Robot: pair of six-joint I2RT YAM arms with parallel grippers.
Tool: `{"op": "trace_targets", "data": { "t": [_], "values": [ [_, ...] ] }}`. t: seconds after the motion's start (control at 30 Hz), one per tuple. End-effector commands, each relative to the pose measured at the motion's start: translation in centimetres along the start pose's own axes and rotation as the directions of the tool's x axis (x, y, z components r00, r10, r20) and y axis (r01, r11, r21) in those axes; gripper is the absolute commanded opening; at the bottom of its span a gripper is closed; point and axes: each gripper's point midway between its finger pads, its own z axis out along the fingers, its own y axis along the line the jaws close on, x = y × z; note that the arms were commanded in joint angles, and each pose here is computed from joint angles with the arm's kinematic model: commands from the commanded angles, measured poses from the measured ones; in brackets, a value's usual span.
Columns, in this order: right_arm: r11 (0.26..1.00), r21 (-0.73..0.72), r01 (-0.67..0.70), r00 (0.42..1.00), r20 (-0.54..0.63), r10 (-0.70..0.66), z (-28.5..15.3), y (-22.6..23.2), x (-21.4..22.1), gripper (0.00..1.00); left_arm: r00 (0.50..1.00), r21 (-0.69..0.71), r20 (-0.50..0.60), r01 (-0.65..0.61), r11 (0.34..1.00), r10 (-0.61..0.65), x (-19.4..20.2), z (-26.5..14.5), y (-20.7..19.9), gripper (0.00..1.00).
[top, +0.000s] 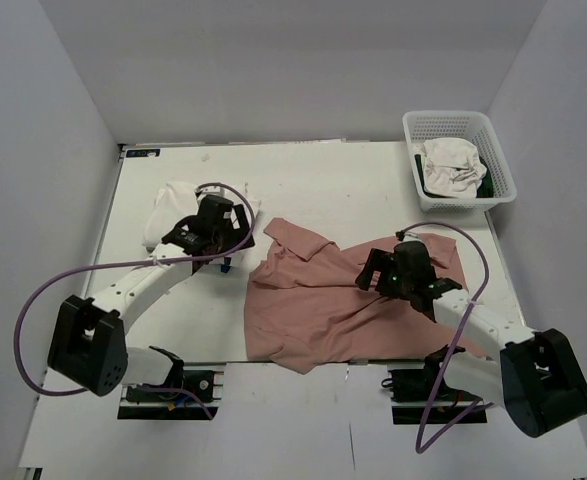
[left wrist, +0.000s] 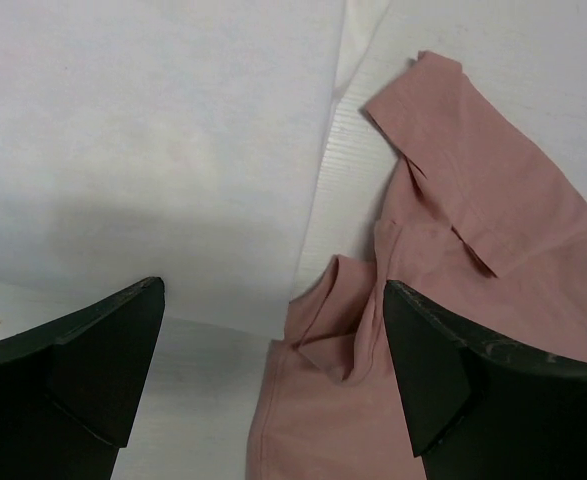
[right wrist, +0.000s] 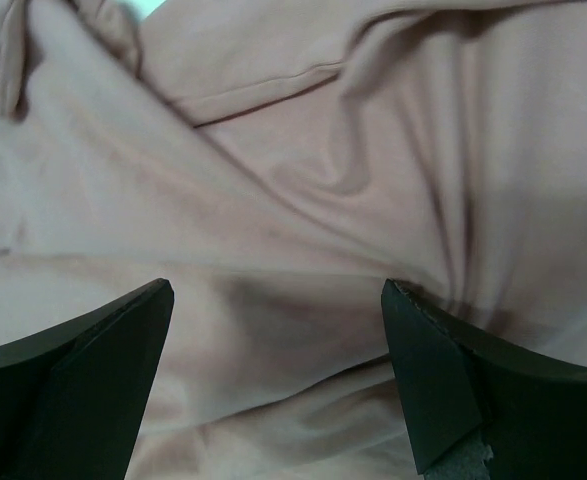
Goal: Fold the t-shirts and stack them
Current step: Put the neatly folded tshirt into the corner of the board with the left arm
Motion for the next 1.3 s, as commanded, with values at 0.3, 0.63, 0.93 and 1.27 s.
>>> {"op": "trace_targets", "data": {
  "t": [0.3, 0.63, 0.93, 1.27],
  "values": [
    [0.939, -0.283, 0.195, 0.981, 0.041, -0.191, -1.0, 6.2, -2.0, 0.9, 0.955, -0.233, 0.293, 0.03, 0.972, 0.041, -8.4, -2.7, 4.0, 1.0],
    [0.906, -0.347, 0.243, 0.968, 0.151, -0.202, -2.7, 7.9, -3.0, 0.9, 0.994, -0.471, 0.109, 0.035, 0.882, 0.019, -7.6, 5.0, 8.7, 1.0],
    [0.927, -0.283, 0.244, 0.958, 0.219, -0.186, -2.5, 6.8, -4.2, 0.9, 0.991, -0.516, -0.103, 0.025, 0.856, -0.091, -4.0, 12.7, 13.7, 1.0],
    [0.974, -0.065, 0.218, 0.94, 0.282, -0.191, -1.9, 3.0, -6.0, 0.9, 0.999, -0.543, -0.041, 0.003, 0.839, -0.03, -11.3, 19.0, 19.0, 1.0]
  ]
}}
